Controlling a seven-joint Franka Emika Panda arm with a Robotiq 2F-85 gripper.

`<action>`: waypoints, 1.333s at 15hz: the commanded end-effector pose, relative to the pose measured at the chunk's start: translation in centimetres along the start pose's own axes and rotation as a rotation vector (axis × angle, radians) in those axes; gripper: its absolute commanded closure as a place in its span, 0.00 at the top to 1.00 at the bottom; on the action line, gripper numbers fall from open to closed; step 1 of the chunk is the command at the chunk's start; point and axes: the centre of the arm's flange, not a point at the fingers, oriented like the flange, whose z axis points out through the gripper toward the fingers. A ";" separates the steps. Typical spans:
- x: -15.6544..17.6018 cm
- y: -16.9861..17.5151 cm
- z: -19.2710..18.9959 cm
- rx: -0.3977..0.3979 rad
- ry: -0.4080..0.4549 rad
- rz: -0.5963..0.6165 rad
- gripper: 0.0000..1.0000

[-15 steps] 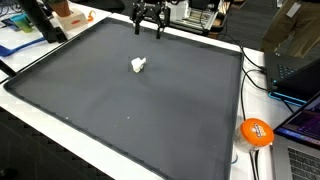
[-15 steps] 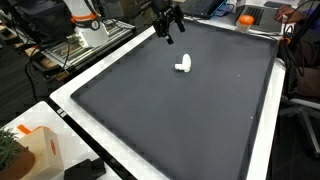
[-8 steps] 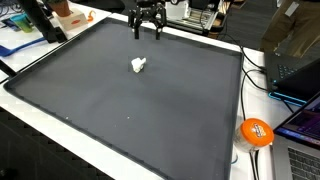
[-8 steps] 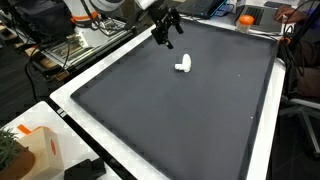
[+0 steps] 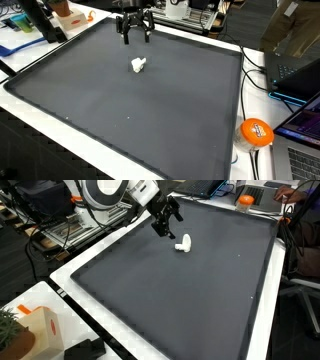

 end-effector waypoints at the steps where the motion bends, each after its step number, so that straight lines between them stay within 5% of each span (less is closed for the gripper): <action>1: -0.1 0.2 0.2 0.000 -0.004 -0.001 1.00; 20: 4.1 -3.9 0.6 -0.129 -0.113 0.079 1.00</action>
